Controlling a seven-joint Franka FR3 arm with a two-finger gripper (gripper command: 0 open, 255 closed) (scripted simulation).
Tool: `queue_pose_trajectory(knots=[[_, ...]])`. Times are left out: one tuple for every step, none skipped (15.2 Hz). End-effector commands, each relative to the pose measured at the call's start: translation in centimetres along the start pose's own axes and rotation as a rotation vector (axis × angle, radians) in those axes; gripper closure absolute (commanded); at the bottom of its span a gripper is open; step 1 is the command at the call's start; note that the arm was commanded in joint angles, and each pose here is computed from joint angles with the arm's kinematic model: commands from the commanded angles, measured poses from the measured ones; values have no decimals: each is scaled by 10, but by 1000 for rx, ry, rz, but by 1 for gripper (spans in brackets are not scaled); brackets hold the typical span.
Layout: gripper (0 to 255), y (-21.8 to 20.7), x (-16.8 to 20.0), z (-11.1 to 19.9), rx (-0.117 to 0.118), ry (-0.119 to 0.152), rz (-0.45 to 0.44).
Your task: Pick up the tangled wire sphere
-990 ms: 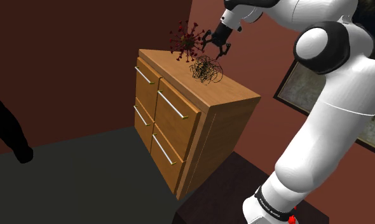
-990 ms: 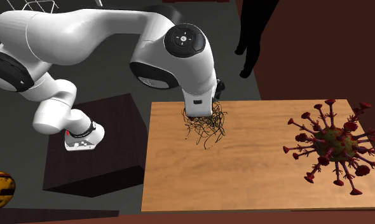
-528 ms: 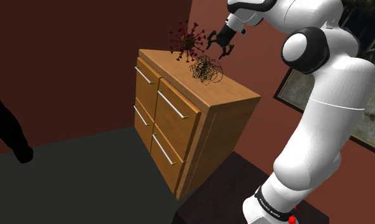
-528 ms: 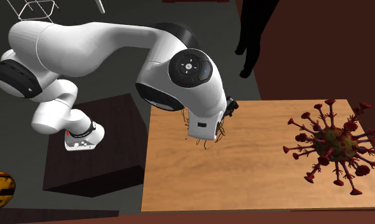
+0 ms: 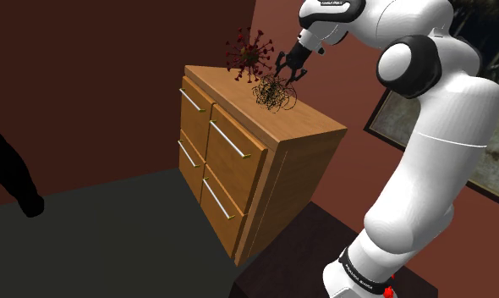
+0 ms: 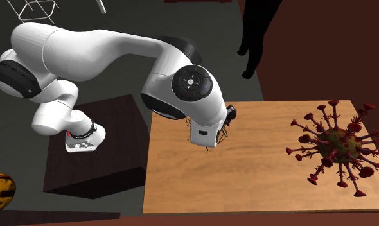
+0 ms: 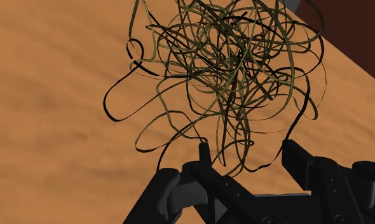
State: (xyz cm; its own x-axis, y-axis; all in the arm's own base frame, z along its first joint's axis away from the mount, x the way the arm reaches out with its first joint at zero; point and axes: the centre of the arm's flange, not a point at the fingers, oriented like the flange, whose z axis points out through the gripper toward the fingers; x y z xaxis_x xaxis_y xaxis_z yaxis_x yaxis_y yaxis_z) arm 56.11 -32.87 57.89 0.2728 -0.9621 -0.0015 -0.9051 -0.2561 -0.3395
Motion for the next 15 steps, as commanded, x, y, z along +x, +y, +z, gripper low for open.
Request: queue_pose_trajectory(knots=[[255,0,0,1,0,0,0],[255,0,0,1,0,0,0],[255,0,0,1,0,0,0],[255,0,0,1,0,0,0],[255,0,0,1,0,0,0],[255,0,0,1,0,0,0],[255,0,0,1,0,0,0],[255,0,0,1,0,0,0],[255,0,0,1,0,0,0],[255,-2,0,-4,0,0,0],[255,-4,0,-9,0,0,0],[255,-6,0,-14,0,0,0],[255,-7,0,-19,0,0,0],[255,-9,0,-24,0,0,0],[255,-11,0,-29,0,0,0]])
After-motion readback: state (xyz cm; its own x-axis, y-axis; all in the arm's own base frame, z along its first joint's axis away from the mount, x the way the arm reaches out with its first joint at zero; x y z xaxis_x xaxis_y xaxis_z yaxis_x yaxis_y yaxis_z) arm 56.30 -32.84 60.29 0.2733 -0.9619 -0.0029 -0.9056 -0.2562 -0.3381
